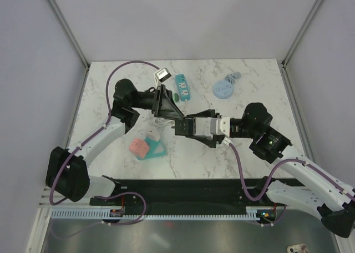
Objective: Insert the plug
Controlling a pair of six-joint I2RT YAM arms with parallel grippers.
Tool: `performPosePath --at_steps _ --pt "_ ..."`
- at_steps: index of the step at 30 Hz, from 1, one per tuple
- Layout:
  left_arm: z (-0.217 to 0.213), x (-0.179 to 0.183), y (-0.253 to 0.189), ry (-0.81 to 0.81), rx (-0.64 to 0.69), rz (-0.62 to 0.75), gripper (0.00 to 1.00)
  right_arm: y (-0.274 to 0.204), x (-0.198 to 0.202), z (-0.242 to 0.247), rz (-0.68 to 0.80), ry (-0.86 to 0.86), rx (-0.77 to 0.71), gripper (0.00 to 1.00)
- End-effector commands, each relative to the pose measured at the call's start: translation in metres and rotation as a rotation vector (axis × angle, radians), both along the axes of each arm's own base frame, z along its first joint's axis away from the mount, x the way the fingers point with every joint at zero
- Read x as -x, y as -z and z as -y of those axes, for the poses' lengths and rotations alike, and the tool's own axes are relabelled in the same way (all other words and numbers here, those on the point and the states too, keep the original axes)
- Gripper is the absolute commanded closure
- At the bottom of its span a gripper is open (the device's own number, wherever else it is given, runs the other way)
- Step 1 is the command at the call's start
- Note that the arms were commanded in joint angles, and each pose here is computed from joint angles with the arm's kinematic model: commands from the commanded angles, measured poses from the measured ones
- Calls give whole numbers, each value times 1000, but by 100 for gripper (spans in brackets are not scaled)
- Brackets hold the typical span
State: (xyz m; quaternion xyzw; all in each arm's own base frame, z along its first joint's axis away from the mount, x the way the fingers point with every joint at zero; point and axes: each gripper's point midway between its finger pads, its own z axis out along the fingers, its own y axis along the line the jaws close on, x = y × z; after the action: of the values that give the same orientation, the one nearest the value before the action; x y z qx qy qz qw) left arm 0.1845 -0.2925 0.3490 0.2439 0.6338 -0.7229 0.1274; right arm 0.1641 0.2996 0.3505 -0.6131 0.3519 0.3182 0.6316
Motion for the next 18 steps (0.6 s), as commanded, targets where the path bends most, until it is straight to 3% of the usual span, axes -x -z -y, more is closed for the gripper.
performPosePath --at_steps 1,6,8,9,12,15,16,18 --pt "1 4 -21 48 10 35 17 3 0 3 -3 26 -32 100" --pt "8 -9 -23 42 4 55 13 2 -1 16 -80 108 -92 100" --pt "13 -26 -25 18 2 99 18 7 -6 23 -125 175 -111 100" --pt "13 -38 -19 -15 -27 59 24 11 -8 25 -191 201 -120 100" --pt "13 -75 -17 -143 -41 109 28 25 -15 35 -345 303 -131 100" --pt "4 -129 4 -334 -151 153 29 31 -26 54 -469 454 -177 100" --pt "-4 -150 34 -449 -292 145 29 32 -29 59 -545 503 -205 100" --pt "-13 -182 56 -566 -433 198 30 35 -40 76 -637 635 -254 100"
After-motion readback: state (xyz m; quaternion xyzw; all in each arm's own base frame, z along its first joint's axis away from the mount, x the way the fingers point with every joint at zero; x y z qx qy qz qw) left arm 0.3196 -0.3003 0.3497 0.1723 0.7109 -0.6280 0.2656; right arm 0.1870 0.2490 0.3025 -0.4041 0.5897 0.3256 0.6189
